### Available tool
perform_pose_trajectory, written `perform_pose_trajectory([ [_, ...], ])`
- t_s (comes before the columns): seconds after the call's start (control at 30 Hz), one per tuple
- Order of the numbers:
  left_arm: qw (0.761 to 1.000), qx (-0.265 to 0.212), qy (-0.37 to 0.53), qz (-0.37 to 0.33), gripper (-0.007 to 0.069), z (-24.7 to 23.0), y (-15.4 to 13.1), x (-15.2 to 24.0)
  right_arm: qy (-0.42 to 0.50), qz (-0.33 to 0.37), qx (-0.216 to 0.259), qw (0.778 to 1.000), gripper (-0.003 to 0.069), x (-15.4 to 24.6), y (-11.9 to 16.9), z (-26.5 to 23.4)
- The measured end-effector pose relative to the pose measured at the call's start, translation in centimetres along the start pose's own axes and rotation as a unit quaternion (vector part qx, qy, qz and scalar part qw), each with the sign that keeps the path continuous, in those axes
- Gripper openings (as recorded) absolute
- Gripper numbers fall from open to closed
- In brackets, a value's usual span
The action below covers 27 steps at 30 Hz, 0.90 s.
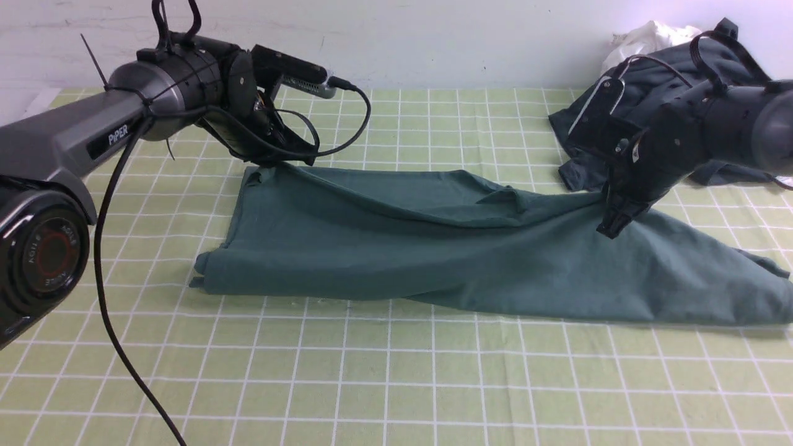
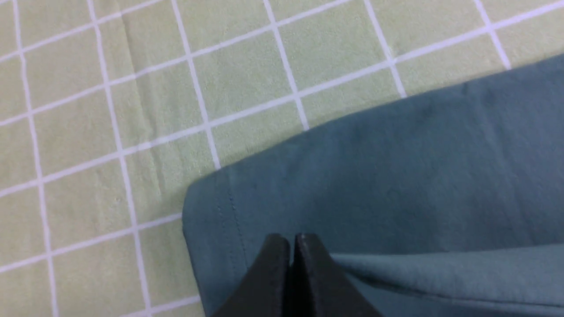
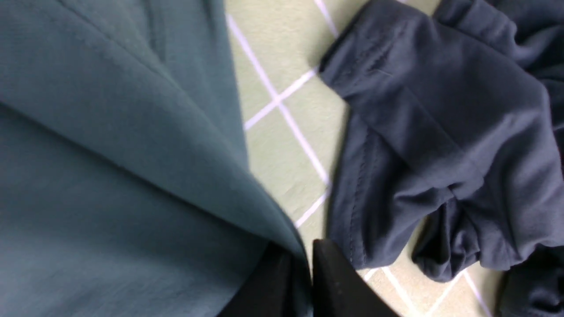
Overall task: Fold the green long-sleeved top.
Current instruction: Use both arms to drag the lower edge of the fabric forward and fold it over the upper edge
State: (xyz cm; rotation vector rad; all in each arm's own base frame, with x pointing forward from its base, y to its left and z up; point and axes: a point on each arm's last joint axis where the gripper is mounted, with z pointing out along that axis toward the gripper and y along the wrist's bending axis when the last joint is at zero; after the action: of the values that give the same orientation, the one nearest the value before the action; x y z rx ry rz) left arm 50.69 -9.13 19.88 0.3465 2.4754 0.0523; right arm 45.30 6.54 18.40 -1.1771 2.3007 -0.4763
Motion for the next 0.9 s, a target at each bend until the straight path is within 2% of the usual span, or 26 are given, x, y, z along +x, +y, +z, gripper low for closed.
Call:
perform_pose_trajectory([
  [0.13, 0.999, -0.012, -0.021, -0.043, 0.0041, 0.8, 2.0, 0.0, -0.006, 0.055, 0.008, 0.998, 0.0215, 0.3, -0.5, 0.5],
  [0.27, 0.994, -0.022, -0.080, -0.071, 0.0157, 0.6, 3.9, -0.9, -0.005, 0.112, 0.010, 0.994, 0.0314, 0.6, -0.8, 0.6],
  [0.33, 0.992, -0.025, -0.098, -0.074, 0.0222, 0.5, 4.2, -1.3, -0.002, 0.133, 0.009, 0.991, 0.0333, 0.7, -0.8, 0.6],
  [0.37, 0.992, -0.025, -0.103, -0.074, 0.0282, 0.4, 4.2, -1.4, 0.002, 0.147, 0.007, 0.989, 0.0340, 0.6, -0.6, 0.5],
  [0.47, 0.993, -0.025, -0.090, -0.076, 0.0387, -0.4, 4.3, -1.8, 0.007, 0.161, 0.003, 0.987, 0.0339, -0.1, -0.2, -0.6],
  [0.57, 0.995, -0.024, -0.065, -0.072, 0.0425, -2.4, 4.1, -2.4, -0.003, 0.164, -0.006, 0.986, 0.0304, -1.3, 0.4, -2.2],
  [0.67, 0.998, -0.022, -0.041, -0.048, 0.0403, -5.8, 3.8, -3.0, -0.036, 0.175, -0.040, 0.983, 0.0197, -3.1, 1.4, -3.9],
  [0.77, 1.000, -0.001, -0.017, -0.018, 0.0335, -8.0, 3.2, -3.1, -0.066, 0.189, -0.097, 0.975, 0.0055, -4.1, 2.8, -3.6],
  [0.83, 0.999, 0.029, 0.007, -0.011, 0.0271, -8.1, 2.4, -2.7, -0.088, 0.196, -0.144, 0.966, 0.0005, -4.6, 4.1, -2.1],
  [0.9, 0.998, 0.054, 0.032, -0.004, 0.0218, -7.8, 2.0, -2.2, -0.102, 0.196, -0.172, 0.960, -0.0008, -4.9, 5.0, -0.7],
])
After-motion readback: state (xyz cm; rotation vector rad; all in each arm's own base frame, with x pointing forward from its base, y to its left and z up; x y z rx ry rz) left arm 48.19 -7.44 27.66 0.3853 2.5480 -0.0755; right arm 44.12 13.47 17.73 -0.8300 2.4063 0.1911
